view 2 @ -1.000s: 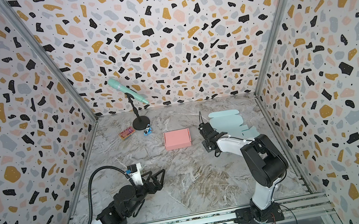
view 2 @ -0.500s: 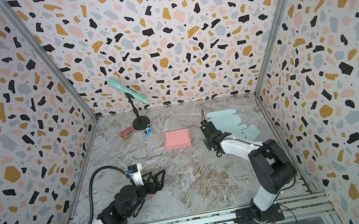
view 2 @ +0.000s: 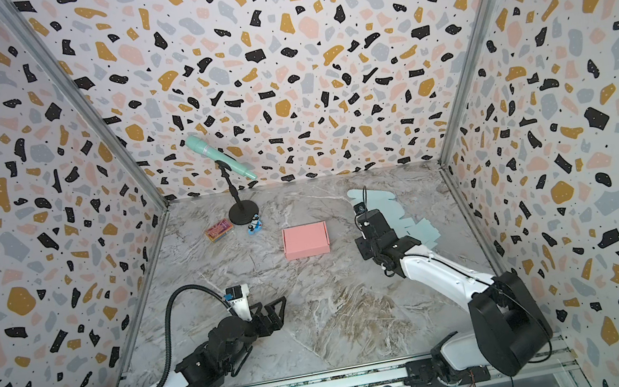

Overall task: Fold the paper box
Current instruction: 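Lift the mint blank's edge with the right gripper, raising it upright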

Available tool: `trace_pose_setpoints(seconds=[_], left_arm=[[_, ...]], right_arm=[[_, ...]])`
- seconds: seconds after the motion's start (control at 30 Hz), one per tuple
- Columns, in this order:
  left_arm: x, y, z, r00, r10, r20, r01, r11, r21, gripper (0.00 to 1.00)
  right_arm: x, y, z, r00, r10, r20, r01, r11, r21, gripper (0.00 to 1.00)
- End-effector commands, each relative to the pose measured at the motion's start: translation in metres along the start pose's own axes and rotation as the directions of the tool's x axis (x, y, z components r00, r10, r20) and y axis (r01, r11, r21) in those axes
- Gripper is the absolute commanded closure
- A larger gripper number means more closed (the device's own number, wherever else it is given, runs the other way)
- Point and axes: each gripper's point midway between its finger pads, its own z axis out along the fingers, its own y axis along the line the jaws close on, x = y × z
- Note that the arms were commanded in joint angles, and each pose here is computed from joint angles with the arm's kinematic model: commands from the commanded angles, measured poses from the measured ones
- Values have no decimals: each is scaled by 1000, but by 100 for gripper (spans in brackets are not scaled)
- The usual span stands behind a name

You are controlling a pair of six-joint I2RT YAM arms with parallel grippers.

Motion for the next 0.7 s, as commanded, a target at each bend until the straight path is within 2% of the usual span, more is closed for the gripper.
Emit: trace_pose_setpoints(seconds=[0.0, 0.23, 0.67], left_arm=[[-14, -12, 3, 998, -27, 53, 25, 999, 33, 2], [-16, -20, 10, 998, -38, 45, 36, 998, 48, 4], [-32, -21, 2, 997, -16, 70, 14, 999, 29, 4]], right_arm=[[-8, 11, -20, 996, 56, 72, -49, 994, -93, 100], [-14, 46, -54, 987, 39, 155, -5, 977, -213, 100], [-24, 104, -113, 960, -83, 269, 148, 961, -233, 100]])
